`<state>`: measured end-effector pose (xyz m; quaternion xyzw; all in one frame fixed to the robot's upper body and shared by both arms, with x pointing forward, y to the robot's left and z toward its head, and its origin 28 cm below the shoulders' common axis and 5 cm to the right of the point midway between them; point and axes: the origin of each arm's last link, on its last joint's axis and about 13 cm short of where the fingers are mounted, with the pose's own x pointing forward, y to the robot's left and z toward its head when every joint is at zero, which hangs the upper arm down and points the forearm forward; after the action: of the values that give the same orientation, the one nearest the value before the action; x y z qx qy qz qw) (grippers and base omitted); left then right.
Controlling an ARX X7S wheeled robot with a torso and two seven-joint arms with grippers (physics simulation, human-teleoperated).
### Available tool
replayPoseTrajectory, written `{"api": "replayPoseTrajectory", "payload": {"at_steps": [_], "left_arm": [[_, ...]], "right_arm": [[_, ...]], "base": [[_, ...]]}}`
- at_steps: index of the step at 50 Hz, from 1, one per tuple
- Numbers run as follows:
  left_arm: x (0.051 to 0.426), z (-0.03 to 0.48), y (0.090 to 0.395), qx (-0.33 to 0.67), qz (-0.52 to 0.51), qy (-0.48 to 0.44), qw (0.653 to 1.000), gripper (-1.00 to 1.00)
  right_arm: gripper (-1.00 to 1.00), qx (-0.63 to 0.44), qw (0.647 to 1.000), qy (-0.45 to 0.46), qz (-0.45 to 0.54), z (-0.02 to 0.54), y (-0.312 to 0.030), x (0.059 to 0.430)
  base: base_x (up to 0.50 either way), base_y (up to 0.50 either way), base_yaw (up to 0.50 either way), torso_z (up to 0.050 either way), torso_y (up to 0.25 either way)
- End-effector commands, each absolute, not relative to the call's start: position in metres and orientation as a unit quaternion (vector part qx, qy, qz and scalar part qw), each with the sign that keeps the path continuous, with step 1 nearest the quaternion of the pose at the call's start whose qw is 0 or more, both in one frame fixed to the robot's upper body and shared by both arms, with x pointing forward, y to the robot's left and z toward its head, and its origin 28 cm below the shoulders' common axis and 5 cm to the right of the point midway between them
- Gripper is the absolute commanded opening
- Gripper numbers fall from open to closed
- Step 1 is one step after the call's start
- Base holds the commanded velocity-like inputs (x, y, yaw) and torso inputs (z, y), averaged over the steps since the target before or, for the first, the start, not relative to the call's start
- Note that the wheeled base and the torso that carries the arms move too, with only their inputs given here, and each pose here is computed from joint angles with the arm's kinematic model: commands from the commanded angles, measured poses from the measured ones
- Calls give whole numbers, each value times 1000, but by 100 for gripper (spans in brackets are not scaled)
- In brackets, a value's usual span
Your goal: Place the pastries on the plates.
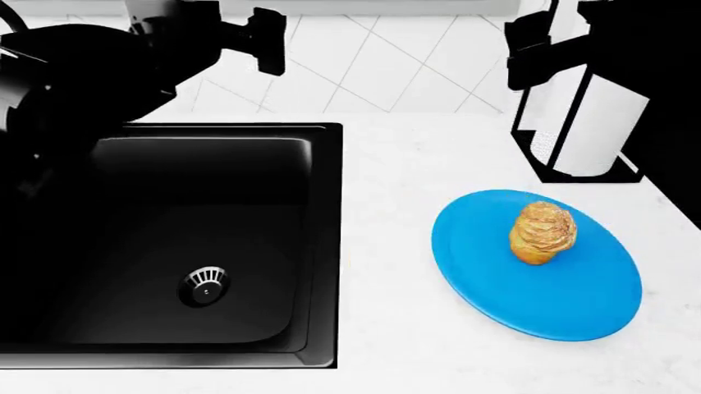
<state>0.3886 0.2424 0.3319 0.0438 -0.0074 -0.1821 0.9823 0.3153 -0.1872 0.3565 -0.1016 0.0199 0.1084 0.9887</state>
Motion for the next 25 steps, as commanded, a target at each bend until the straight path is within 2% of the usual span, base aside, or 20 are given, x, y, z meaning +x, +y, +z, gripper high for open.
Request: {"api": "replayPoseTrajectory", "payload": {"at_steps": [1, 9, 25], "left_arm": [[393, 356, 242, 58, -189, -29, 980, 100], [401, 385, 242, 64, -200, -43, 977, 100], [402, 408, 242, 77, -208, -52, 974, 100]], "right_arm": [[100, -109, 987, -8, 117, 362, -187, 317], [100, -111, 984, -35, 133, 363, -185, 320], [100, -112, 983, -50, 139, 355, -187, 317]], "base": [[0, 0, 0, 0, 0], [0, 0, 0, 0, 0], [0, 0, 0, 0, 0]]}}
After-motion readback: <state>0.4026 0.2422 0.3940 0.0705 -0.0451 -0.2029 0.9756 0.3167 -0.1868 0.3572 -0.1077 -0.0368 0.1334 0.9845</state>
